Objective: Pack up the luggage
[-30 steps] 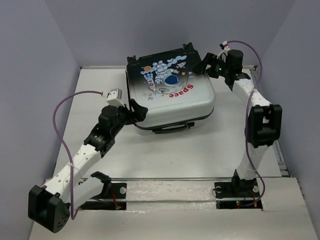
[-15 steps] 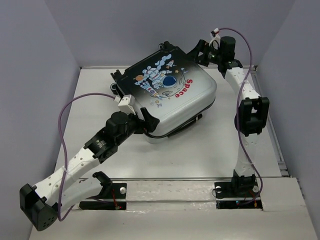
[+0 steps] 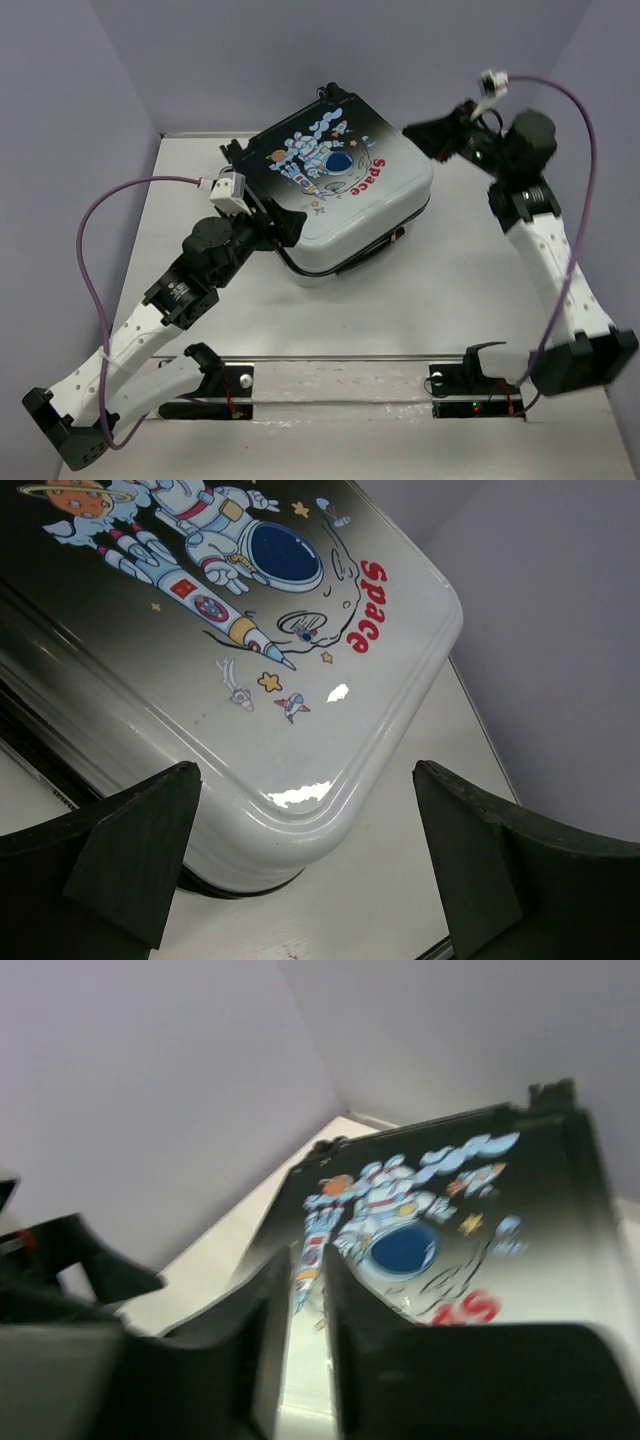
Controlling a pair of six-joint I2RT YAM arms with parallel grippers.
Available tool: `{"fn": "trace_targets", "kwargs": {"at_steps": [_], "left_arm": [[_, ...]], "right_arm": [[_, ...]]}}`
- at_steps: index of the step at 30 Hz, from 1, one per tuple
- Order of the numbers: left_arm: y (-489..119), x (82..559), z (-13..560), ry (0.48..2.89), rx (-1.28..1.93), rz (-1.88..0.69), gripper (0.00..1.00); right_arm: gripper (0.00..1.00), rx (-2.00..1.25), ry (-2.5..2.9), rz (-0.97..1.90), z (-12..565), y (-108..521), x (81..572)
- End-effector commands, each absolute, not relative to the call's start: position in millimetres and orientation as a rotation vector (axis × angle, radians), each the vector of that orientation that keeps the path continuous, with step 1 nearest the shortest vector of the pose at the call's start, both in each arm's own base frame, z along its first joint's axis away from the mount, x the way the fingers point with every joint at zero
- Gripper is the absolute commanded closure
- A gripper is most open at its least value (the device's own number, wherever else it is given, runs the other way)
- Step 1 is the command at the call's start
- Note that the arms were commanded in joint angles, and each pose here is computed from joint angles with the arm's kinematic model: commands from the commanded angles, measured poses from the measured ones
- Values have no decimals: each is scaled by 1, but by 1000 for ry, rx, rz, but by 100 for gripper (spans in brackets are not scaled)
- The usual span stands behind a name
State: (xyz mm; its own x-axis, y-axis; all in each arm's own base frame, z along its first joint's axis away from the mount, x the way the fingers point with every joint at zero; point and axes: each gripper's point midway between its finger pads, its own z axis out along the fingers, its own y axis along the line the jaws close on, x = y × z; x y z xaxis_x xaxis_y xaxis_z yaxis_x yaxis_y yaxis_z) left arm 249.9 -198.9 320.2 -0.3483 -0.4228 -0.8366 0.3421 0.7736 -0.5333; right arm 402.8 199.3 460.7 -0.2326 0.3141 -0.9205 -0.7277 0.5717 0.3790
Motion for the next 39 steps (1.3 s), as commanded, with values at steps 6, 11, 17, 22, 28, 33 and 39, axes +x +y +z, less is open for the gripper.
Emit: {"fn": "trace_targets", "kwargs": {"at_steps": [6,11,17,22,28,33,39], "left_arm": [[-196,209,269,1856,25,-885,1],[-203,190,240,1901,66,-983,1],[-212,191,233,1911,73,-1016,1],[-221,192,226,1932,107,-1038,1],[-223,193,219,1949,117,-1029,1],[-226,196,224,1946,123,-1026,1],[-224,198,224,1944,113,-1011,1]], "right_arm": [[93,-122,1704,831,235,143,285],[71,-34,1747,778,179,130,282],[63,-112,1694,776,158,139,309],[59,-170,1709,759,140,144,323],[55,-251,1660,818,143,156,324],[55,-297,1616,883,150,166,322],[53,-325,1623,888,147,171,334]]}}
